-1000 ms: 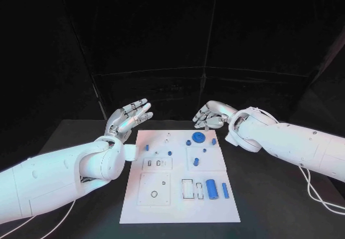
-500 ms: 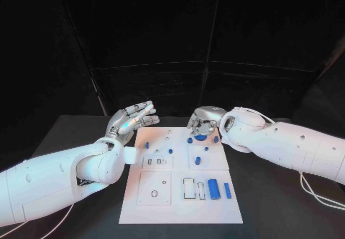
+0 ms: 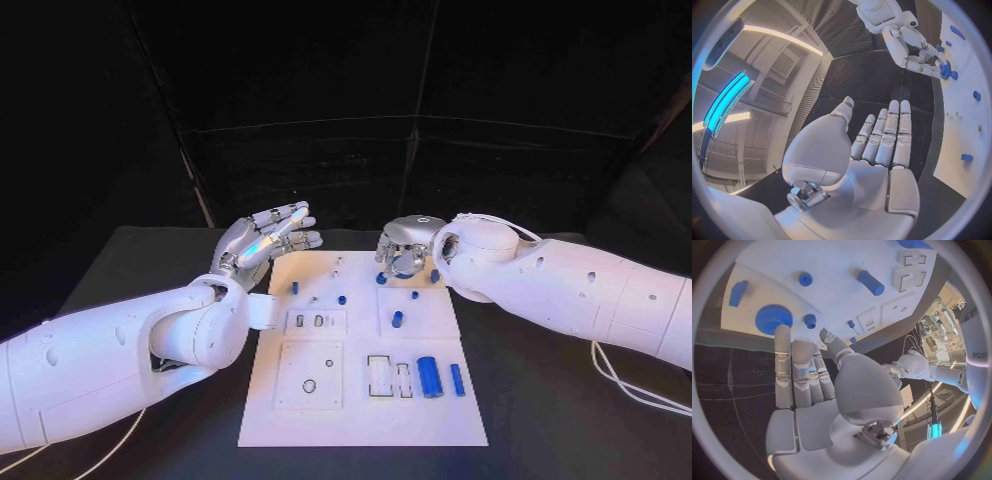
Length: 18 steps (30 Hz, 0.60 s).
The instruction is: Assemble the parts on the task board
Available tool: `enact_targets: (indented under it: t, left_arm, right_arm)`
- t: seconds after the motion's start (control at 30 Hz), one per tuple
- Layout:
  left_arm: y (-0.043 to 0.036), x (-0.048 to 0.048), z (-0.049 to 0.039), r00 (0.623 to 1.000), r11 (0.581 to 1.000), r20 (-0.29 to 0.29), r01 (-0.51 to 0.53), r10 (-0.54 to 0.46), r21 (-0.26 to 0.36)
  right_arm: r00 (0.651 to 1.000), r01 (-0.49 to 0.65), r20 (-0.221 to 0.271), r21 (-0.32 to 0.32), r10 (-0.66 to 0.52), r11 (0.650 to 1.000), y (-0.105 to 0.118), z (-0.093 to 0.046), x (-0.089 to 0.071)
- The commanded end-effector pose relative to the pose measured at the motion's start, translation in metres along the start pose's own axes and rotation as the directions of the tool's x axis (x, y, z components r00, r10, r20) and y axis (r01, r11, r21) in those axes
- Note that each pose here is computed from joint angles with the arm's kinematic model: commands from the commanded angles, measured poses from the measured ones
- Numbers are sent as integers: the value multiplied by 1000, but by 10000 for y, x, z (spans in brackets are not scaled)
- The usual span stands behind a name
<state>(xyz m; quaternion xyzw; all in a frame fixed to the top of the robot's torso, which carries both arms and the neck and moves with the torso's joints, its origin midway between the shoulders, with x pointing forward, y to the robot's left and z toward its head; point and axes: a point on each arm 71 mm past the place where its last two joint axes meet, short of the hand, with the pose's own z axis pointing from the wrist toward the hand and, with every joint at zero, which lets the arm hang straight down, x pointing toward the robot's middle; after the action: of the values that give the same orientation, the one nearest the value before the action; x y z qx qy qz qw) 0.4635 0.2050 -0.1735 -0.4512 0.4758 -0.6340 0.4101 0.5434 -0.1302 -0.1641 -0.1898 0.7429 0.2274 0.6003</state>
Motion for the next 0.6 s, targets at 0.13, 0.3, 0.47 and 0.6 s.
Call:
enact_targets:
  t: [0.13, 0.3, 0.47, 0.6]
  left_arm:
    - [-37, 27, -6, 1000, 1000, -29, 9, -8, 17]
    - [-41, 27, -5, 999, 1000, -31, 9, -9, 17]
    - [-50, 31, -2, 999, 1000, -34, 10, -10, 18]
    - [-55, 36, 0, 999, 1000, -36, 11, -11, 19]
  right_arm:
    - [998, 50, -40, 12, -49, 999, 5, 35, 14]
    - [998, 52, -42, 9, -52, 999, 16, 70, 18]
    - [997, 53, -50, 2, -53, 999, 38, 99, 26]
    - [997, 53, -57, -3, -53, 999, 55, 124, 33]
